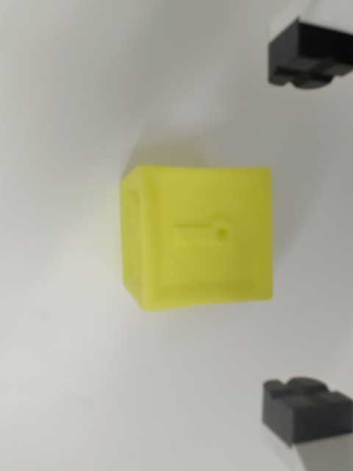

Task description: Pick yellow cube

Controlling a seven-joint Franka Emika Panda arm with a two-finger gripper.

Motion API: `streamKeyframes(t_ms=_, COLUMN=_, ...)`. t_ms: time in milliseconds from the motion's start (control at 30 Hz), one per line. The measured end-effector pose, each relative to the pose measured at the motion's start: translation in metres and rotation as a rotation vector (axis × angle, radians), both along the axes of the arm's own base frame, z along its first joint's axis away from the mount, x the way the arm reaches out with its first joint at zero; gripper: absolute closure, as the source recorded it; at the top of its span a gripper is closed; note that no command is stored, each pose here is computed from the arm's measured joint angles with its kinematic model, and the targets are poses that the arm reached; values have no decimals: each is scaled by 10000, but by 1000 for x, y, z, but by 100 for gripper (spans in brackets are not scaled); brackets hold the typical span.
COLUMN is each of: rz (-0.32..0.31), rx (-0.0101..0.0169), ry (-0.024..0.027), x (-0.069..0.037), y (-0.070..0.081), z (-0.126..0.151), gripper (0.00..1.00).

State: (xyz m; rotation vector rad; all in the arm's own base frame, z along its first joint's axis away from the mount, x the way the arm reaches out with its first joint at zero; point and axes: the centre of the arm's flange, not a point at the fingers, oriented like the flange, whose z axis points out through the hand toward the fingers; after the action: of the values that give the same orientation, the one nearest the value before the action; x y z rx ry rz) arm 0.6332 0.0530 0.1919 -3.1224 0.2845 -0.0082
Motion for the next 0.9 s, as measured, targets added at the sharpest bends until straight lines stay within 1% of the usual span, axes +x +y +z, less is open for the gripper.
streamKeyframes(t_ms=333, rz=534, rx=-38, ry=54, x=4, y=4, z=-24, gripper=0)
streamKeyframes(t_ms=500, rz=610, rx=-38, ry=51, x=5, y=5, z=-33, gripper=0)
streamKeyframes(t_ms=600, rz=620, rx=-40, ry=64, x=5, y=5, z=-41, gripper=0)
streamKeyframes(t_ms=700, rz=630, rx=-41, ry=59, x=5, y=5, z=-48, gripper=0)
streamKeyframes(t_ms=900, rz=655, rx=-46, ry=69, x=5, y=5, z=-64, gripper=0)
